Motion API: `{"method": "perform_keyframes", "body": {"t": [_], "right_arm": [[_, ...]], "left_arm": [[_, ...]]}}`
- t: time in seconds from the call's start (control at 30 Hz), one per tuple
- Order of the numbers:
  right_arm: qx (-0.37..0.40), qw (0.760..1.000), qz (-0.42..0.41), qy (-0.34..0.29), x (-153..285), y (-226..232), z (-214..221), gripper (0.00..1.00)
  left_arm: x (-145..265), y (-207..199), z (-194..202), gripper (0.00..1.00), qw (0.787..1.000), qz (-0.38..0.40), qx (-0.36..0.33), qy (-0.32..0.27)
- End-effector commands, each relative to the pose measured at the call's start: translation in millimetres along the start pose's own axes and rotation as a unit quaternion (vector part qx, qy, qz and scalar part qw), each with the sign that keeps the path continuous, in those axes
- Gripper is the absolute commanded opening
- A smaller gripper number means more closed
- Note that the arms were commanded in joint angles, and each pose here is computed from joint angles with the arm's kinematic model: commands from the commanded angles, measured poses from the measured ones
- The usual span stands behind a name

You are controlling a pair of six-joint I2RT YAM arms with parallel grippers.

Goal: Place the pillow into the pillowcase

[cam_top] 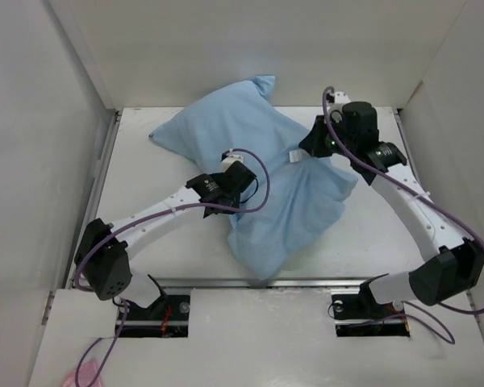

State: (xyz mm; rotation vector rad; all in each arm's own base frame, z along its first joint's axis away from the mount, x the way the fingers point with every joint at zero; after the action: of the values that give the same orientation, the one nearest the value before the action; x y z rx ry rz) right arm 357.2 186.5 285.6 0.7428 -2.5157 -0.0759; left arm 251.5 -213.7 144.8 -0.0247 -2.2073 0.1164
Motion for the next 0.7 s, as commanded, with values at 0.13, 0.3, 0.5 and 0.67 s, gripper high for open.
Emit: {"method": "perform_keyframes", "body": {"t": [0.13,0.3,0.5,0.67], "right_arm": [[-0.058,0.987,0.119,-0.095,-2.8,-40.3,-56.2,0.07],[0.029,0.994,0.104,-0.006,2.7,-41.0,-5.7,0.68],[0.107,0.990,0.040,-0.084,82.1,3.9,-40.2,0.93],[0.087,0.993,0.034,-0.068,117.5,12.7,-6.0,0.99]], "left_arm": [[22.3,7.0,-15.2,0.04,0.999,0.010,0.020,-0.031],[35.2,6.4,-32.5,0.07,0.997,0.013,0.036,-0.060],[44.3,-6.4,-52.6,0.08,0.995,0.039,0.037,-0.088],[49.8,-15.9,-68.9,0.37,0.993,0.052,0.014,-0.107]]}}
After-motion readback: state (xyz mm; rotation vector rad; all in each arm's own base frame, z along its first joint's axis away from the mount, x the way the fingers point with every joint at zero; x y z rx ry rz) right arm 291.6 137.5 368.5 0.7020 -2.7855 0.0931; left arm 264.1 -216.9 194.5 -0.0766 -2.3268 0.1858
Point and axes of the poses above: each gripper's point midway between its finger pads, its own x axis back along the fingers, its own y axis along the line the jaws close on, z = x × y, the point moved 1 cm from there along x, back along the fingers, and after that the axes turned 11 degrees about x, right-handed, at the moved point
